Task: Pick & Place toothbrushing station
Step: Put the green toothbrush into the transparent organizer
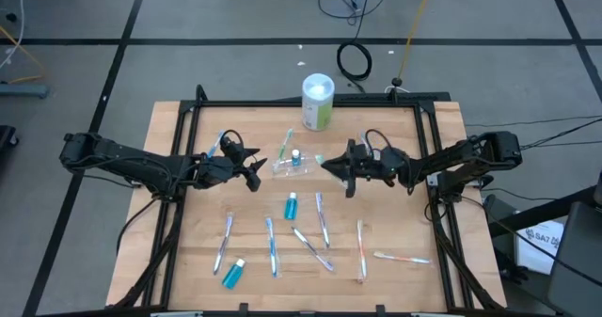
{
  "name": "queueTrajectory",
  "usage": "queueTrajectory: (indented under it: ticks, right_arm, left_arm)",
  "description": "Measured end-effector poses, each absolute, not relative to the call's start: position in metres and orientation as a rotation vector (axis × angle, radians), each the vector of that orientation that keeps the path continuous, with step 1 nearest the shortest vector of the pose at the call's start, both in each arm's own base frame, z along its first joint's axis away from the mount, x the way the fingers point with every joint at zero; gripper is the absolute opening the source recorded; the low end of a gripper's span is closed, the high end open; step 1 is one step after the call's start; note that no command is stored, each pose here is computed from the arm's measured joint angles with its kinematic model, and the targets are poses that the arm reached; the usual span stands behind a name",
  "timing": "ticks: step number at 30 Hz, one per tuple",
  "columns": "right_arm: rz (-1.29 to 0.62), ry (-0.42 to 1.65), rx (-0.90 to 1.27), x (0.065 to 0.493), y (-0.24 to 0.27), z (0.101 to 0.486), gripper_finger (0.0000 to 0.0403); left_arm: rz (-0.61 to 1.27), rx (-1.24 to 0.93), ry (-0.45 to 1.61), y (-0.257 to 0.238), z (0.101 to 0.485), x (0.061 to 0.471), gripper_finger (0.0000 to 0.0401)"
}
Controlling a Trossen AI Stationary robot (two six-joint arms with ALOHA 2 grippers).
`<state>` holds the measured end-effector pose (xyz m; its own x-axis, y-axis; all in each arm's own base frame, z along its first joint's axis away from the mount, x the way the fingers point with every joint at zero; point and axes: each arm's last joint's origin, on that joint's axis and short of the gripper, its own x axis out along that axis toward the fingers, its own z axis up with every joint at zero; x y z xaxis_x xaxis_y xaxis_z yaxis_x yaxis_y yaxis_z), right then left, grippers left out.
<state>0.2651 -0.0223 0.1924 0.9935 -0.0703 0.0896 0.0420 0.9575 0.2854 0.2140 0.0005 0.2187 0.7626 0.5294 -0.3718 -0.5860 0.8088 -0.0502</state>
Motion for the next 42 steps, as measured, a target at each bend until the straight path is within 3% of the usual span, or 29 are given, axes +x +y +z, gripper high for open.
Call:
queueTrajectory:
  ticks: [11, 17, 29, 42]
  right_arm:
    - [-0.071, -0.319, 0.048, 0.284, -0.024, 0.238, 0.001]
    - [-0.085, -0.337, -0.041, 0.304, -0.026, 0.246, 0.001]
    - [-0.18, -0.406, -0.169, 0.347, -0.053, 0.224, 0.0009]
    - [-0.283, -0.379, -0.024, 0.36, -0.088, 0.178, 0.0009]
  left_arm:
    - [0.601, -0.176, 0.301, 0.0, 0.224, 0.216, 0.0191]
    - [0.592, -0.162, 0.269, 0.0, 0.227, 0.218, 0.0191]
    - [0.581, -0.119, 0.258, 0.0, 0.23, 0.219, 0.0191]
    - [0.579, -0.103, 0.265, 0.0, 0.23, 0.219, 0.0191]
